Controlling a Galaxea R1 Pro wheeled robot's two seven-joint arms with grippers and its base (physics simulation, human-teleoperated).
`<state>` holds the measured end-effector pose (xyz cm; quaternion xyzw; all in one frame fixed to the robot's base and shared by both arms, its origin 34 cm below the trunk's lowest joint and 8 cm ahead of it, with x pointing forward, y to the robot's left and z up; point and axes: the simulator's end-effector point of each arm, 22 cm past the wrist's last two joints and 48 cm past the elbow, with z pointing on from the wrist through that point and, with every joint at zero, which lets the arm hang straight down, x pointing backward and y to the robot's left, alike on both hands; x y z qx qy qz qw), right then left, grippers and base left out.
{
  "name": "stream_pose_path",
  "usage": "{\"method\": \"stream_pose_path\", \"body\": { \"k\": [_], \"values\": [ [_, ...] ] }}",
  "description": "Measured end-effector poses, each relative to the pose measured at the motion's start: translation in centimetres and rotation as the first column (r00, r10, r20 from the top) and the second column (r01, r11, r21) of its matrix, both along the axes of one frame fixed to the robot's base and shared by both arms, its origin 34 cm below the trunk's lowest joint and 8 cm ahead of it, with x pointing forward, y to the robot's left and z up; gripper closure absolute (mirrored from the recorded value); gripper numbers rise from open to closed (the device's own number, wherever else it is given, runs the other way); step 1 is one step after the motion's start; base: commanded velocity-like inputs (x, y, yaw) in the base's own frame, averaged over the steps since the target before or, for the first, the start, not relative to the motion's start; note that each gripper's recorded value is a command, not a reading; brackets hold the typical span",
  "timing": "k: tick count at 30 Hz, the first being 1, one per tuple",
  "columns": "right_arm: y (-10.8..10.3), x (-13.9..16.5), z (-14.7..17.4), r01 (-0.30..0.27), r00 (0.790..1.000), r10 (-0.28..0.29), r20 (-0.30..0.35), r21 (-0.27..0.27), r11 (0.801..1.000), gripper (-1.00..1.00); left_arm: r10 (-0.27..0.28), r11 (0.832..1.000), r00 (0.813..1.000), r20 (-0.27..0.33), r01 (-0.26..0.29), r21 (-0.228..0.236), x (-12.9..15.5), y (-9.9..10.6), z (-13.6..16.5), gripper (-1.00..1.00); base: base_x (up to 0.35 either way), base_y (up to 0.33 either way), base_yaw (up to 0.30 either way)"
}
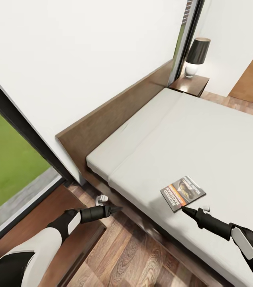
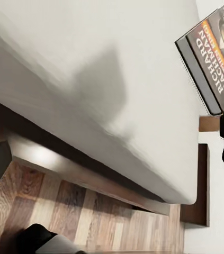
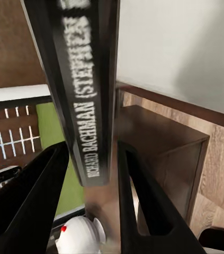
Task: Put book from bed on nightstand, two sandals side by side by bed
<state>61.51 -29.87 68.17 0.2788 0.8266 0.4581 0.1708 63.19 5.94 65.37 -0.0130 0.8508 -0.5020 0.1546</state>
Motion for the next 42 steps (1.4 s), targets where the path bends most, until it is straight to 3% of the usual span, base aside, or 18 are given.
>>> {"method": "stream_pose_path", "body": {
  "k": [5, 12, 18, 20, 24, 27, 32, 42],
  "values": [
    [0.5, 0.7, 1.5, -0.012, 1.0, 0.012, 0.026, 0.007, 1.0, 1.0, -0.003, 1.0, 1.0, -0.011, 0.003, -0.002, -0.5, -0.2, 0.4, -1.0, 0.0, 0.0, 0.0],
    [2.6, 2.2, 5.9, -0.088, 0.994, 0.085, 0.066, 0.054, 0.995, 1.0, -0.004, 1.0, 1.0, -0.013, 0.004, -0.003, -0.8, -0.3, 1.2, -1.0, 0.0, 0.0, 0.0],
    [2.9, 2.3, 6.9, -0.105, 0.992, 0.101, 0.073, 0.054, 0.993, 1.0, -0.004, 1.0, 1.0, -0.011, 0.004, -0.019, -0.8, -0.4, 2.0, -1.0, 0.0, 0.0, 0.0],
    [2.9, 2.3, 6.9, -0.106, 0.992, 0.102, 0.073, 0.054, 0.993, 1.0, -0.009, 0.999, 1.0, -0.005, 0.009, -0.053, -0.9, -0.6, 2.7, -1.0, 0.0, 0.0, 0.0],
    [2.9, 2.3, 6.9, -0.106, 0.992, 0.102, 0.072, 0.054, 0.993, 1.0, -0.038, 0.981, 0.999, 0.026, 0.042, -0.187, -1.3, -1.0, 5.6, -1.0, 0.0, 0.0, 0.0],
    [2.9, 2.2, 6.8, -0.107, 0.992, 0.103, 0.07, 0.05, 0.993, 1.0, -0.041, 0.974, 0.998, 0.04, 0.049, -0.219, -1.4, 1.0, 6.3, -1.0, 0.0, 0.0, 0.0],
    [2.8, 2.2, 6.6, -0.107, 0.992, 0.104, 0.067, 0.047, 0.993, 1.0, -0.036, 0.968, 0.998, 0.059, 0.049, -0.246, -1.7, 7.3, 7.6, -1.0, 0.0, 0.0, 0.0],
    [2.9, 2.2, 6.5, -0.106, 0.992, 0.103, 0.071, 0.042, 0.993, 1.0, -0.039, 0.964, 0.998, 0.055, 0.053, -0.262, -2.0, 7.4, 7.8, -1.0, 0.0, 0.0, 0.0]
  ]
}}
